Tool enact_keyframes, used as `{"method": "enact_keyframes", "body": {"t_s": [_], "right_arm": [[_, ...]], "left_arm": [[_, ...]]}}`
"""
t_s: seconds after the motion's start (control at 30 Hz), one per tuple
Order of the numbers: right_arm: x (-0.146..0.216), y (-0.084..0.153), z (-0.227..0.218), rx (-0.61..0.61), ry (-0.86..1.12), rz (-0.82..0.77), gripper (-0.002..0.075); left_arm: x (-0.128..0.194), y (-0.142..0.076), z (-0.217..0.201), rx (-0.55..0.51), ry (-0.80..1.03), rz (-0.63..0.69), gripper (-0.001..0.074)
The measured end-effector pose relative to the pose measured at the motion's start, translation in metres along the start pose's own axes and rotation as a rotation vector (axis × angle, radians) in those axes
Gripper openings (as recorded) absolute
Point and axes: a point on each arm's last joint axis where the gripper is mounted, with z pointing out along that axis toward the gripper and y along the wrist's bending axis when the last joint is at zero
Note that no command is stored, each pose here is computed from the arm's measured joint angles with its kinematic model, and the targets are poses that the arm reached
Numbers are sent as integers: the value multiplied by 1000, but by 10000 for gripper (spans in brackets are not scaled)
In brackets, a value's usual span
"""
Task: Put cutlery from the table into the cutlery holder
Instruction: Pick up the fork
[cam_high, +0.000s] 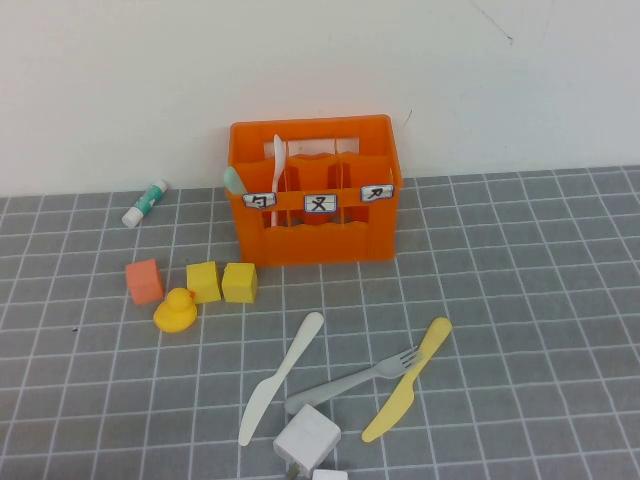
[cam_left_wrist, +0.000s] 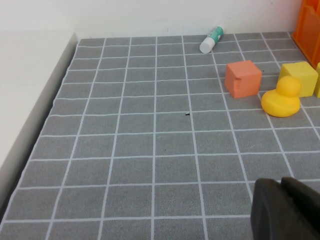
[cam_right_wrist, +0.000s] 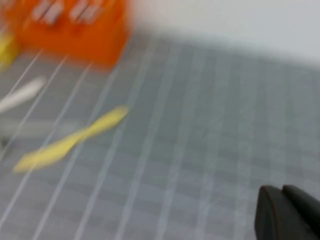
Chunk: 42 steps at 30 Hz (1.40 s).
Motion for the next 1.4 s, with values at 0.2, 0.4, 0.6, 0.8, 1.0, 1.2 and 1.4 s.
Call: {"method": "enact_keyframes", "body": {"t_s": [0.2,0.4,0.6,0.8,1.0,1.2,1.4], "right_arm": [[-35,7,42,-321,305,-94,-3],[-54,32,86,-500,476,-294,-3],[-65,80,120,-649,555,-713,-3],[-78,124,156,-740,564,-984,2],[-79,162,197,-909,588,-1179,100],[-69,188,232,-958,642,-1322,118],[-72,199,238,-936,605,-1451,120]], "left_arm": [[0,0,0,0,0,0,-1],[0,0,0,0,0,0,-1],[0,0,0,0,0,0,-1],[0,0,0,0,0,0,-1],[0,0,0,0,0,0,-1],[0,0,0,0,0,0,-1],[0,0,0,0,0,0,-1]]}}
